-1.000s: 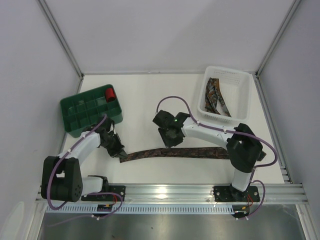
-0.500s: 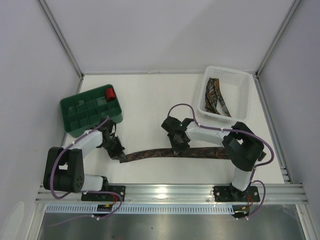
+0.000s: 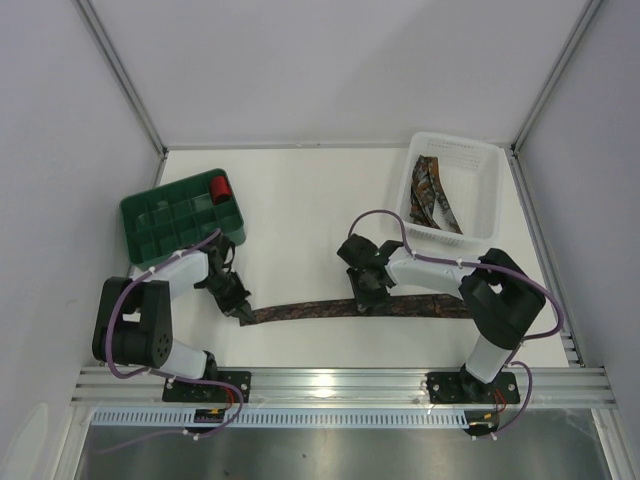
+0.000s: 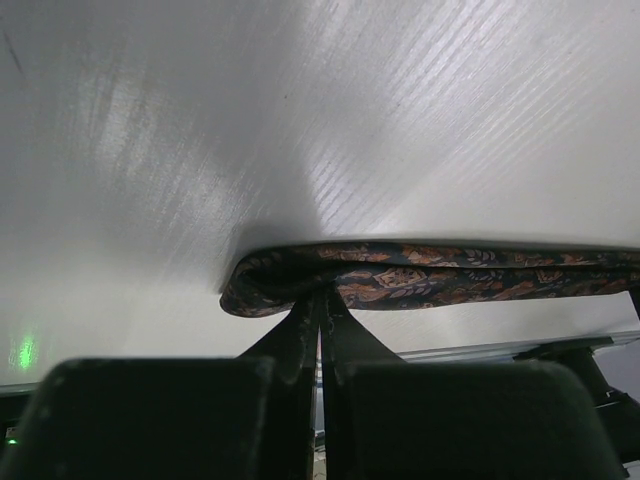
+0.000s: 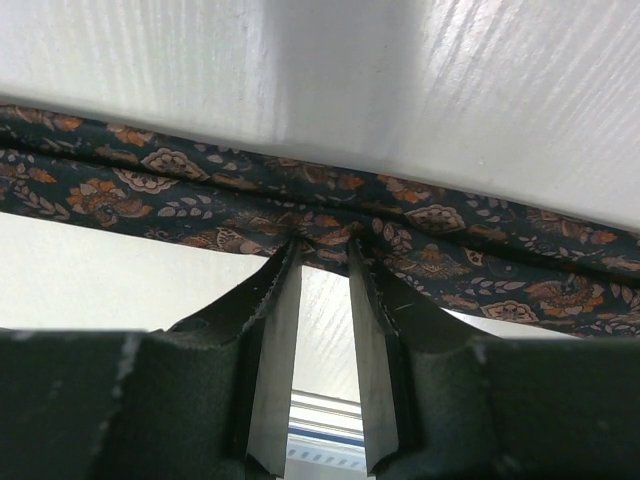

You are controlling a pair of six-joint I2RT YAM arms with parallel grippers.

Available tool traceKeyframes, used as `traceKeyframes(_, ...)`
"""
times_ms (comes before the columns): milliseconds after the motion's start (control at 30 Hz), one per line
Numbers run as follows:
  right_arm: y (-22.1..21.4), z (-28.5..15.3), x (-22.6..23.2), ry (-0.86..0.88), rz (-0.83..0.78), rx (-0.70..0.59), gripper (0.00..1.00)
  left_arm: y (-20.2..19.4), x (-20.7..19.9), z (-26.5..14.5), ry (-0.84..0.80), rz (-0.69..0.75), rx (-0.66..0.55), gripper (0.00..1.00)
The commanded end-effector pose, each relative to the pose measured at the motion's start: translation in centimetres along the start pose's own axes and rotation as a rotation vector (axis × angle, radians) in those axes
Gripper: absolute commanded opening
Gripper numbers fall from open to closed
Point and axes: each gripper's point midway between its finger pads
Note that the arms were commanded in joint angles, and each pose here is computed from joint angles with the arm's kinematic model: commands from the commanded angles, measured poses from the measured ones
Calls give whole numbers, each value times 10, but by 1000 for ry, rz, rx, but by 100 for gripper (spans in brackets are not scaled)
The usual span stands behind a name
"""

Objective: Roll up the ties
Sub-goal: Flatten the tie

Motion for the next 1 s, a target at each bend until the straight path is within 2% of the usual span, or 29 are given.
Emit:
traceKeyframes(0, 1, 1, -28, -96, -31, 0, 31, 14, 23, 6, 137, 20, -60, 0)
traceKeyframes(433, -3, -7, -43, -79, -36, 18, 32, 36, 10, -10, 109, 89, -127, 1)
traceKeyframes(533, 2, -17, -33, -39, -32, 10, 32, 39, 1, -19, 64, 111, -155, 7)
traceKeyframes(633, 12, -36, -17, 9, -42, -30, 33, 38, -12, -33, 2, 125, -191, 26)
traceKeyframes(733, 21, -51, 0, 52, -64, -59, 34, 38, -21, -48, -36, 127, -230, 36)
traceKeyframes(833, 31, -59, 24, 108, -86, -78, 35, 34, -22, -63, -37, 118, -258, 55)
traceKeyframes(967, 35, -60, 75, 252, -114, -60, 35, 34, -19, -78, -12, 120, -296, 60)
Point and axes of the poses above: each gripper's point midway between its finger pads, its own z axis out along the fingers, its own x axis along the line the jaws close on, y = z × x, and after that the axes turned 12 degrees about z, right-handed
